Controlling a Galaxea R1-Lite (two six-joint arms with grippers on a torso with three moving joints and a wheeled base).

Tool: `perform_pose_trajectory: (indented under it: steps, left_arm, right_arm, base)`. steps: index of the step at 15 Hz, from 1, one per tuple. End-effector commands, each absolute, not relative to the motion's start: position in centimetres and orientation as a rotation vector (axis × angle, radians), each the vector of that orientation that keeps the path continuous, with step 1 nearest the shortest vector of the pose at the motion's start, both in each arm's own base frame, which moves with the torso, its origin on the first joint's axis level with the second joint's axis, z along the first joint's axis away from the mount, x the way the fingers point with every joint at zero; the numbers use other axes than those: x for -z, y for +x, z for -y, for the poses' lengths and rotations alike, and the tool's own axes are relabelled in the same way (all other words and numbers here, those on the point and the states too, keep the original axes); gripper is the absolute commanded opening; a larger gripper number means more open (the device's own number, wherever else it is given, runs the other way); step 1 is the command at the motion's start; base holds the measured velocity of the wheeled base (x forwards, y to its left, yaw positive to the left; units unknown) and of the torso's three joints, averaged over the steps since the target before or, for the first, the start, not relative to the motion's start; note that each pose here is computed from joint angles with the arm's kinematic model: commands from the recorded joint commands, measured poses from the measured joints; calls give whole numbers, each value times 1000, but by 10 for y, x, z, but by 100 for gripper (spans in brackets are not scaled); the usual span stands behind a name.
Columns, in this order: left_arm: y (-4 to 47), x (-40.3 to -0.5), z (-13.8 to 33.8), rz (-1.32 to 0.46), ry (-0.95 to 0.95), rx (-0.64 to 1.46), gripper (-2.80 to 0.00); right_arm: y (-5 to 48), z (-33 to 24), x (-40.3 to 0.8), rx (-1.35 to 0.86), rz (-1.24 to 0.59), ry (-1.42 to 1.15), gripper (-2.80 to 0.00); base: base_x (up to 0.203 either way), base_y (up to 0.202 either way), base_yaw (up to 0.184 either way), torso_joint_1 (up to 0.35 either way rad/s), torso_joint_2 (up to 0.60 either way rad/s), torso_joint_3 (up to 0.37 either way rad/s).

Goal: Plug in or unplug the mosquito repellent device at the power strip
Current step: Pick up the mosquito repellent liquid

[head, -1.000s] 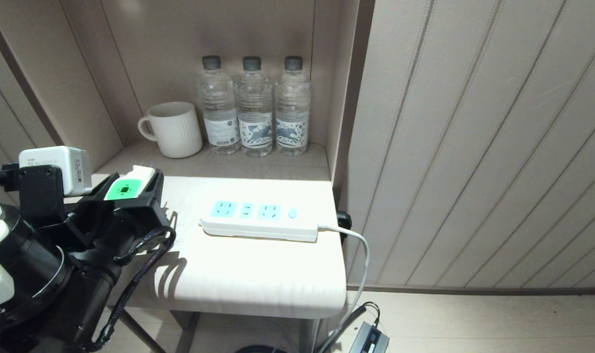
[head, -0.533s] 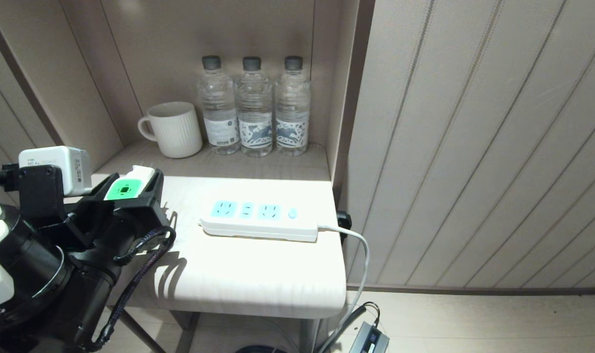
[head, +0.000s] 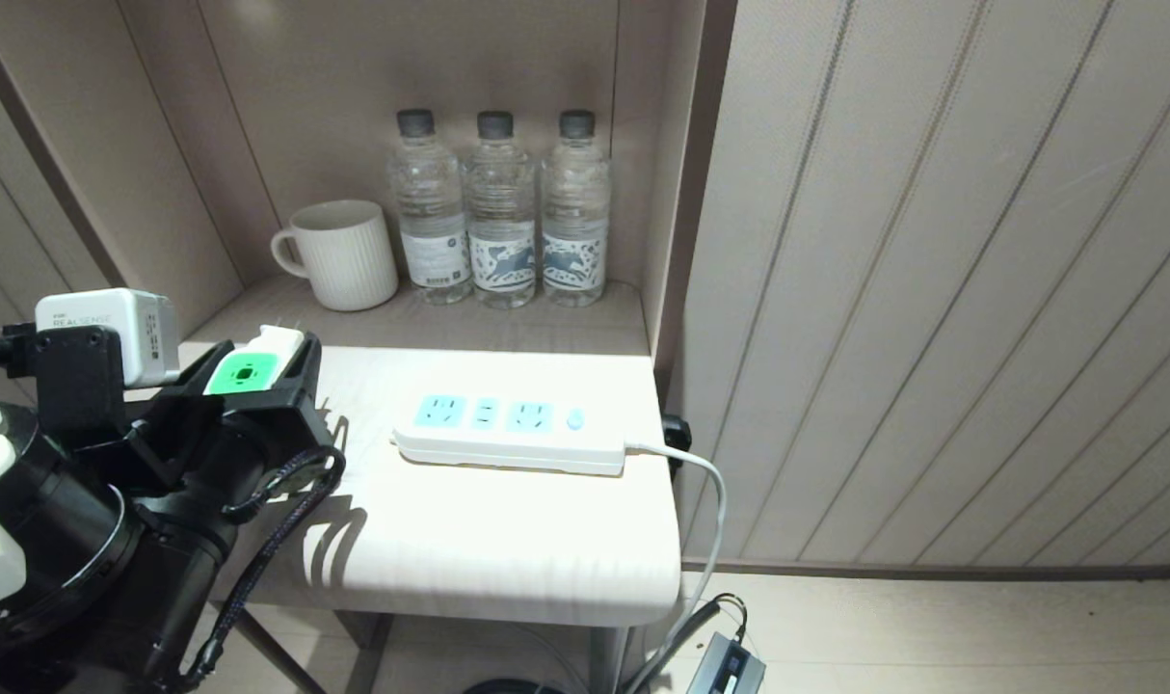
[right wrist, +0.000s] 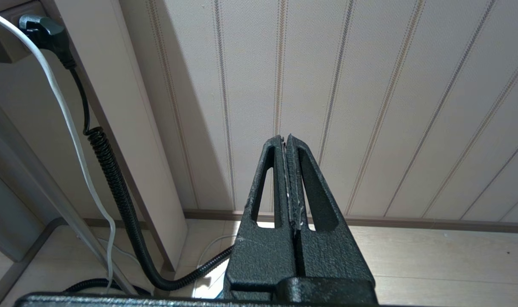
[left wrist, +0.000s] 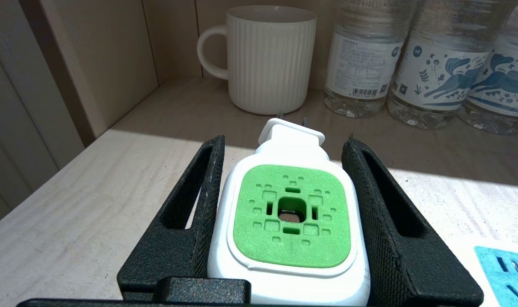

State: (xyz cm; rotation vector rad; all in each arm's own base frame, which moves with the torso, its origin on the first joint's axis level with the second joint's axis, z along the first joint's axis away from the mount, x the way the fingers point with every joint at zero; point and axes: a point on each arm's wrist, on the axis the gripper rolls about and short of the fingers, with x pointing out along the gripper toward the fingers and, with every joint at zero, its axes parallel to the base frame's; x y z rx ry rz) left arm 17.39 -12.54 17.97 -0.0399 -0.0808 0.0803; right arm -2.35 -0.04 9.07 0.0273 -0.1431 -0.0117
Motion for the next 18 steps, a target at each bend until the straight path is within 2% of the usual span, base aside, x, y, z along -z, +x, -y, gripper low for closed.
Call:
perform_pose_trajectory:
  steps: [1, 18]
  left_arm:
    - [174, -180, 125, 86, -45, -84, -280]
    - [174, -179, 125, 82, -43, -84, -280]
  right_arm:
    - [-24, 0, -91, 12, 144, 27, -280]
    - [-24, 0, -91, 11, 144, 27, -280]
  base:
    - [0, 0, 0, 0, 0, 0]
    - [0, 0, 0, 0, 0, 0]
